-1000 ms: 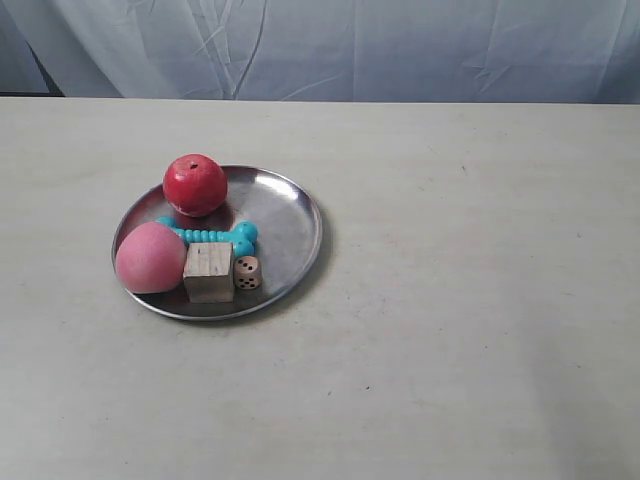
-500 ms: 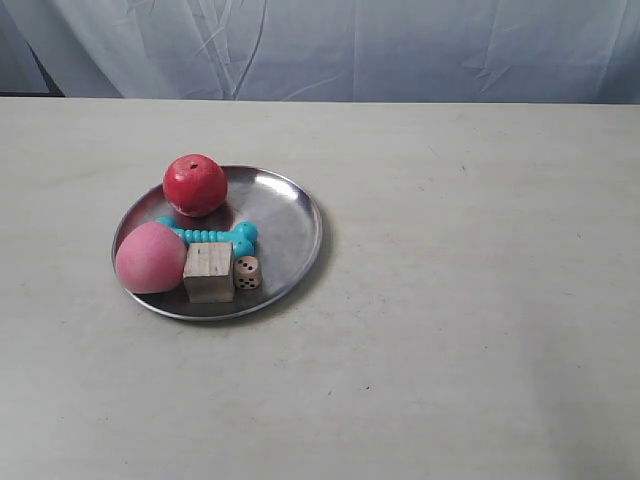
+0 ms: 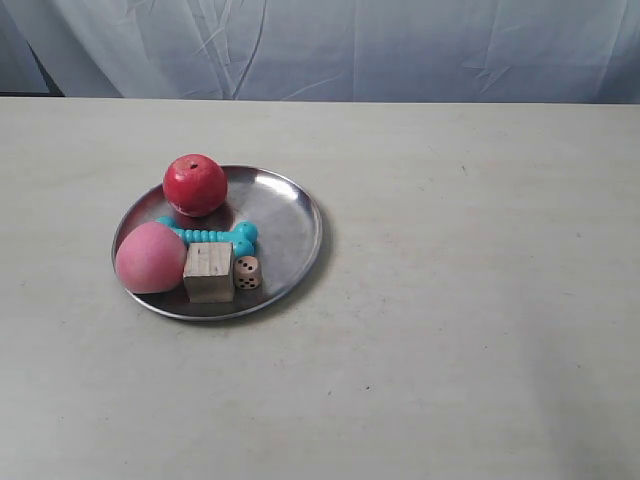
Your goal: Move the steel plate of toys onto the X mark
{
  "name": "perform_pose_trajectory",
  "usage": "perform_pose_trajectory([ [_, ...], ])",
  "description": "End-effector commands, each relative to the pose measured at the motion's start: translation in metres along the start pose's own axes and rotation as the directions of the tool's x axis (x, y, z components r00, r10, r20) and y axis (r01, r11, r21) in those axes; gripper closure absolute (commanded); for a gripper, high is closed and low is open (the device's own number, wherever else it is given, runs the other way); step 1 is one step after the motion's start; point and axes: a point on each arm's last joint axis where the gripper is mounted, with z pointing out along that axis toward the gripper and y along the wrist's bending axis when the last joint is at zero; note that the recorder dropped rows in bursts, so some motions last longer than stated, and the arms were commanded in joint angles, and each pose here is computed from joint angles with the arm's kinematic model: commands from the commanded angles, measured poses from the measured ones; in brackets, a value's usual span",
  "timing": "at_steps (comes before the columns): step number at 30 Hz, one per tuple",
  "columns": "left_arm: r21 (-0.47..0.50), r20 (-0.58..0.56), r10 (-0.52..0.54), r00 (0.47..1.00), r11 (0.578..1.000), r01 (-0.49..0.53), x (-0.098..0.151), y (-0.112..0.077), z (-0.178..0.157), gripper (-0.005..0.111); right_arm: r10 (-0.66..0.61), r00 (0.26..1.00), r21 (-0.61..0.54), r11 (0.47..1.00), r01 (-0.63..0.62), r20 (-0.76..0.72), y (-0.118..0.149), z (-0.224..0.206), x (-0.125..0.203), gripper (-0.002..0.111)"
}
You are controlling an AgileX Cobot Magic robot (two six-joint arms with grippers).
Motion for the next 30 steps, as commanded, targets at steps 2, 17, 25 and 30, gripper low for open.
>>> perform_pose_trajectory([
  [2,-0.041,-0.007,0.049,0.999,0.998,-0.049,0.002,0.004,0.001,0.107,0.001,1.000,0.006,1.000,-0.002,0.011,0.000,-0.001,0.000,0.108],
  [17,-0.125,-0.041,-0.119,0.992,0.986,0.113,0.019,0.011,0.002,0.107,0.005,1.000,0.006,1.000,-0.005,0.011,0.000,-0.001,0.000,0.108],
  [25,-0.373,0.275,-0.675,0.685,0.582,0.723,0.023,0.042,-0.008,0.107,0.005,1.000,0.006,1.000,-0.005,0.011,0.000,-0.001,0.000,0.108],
  [30,-0.343,0.317,-0.795,0.518,0.413,0.844,0.027,0.041,-0.008,0.107,0.005,1.000,0.006,1.000,-0.005,0.011,0.000,-0.001,0.000,0.108],
])
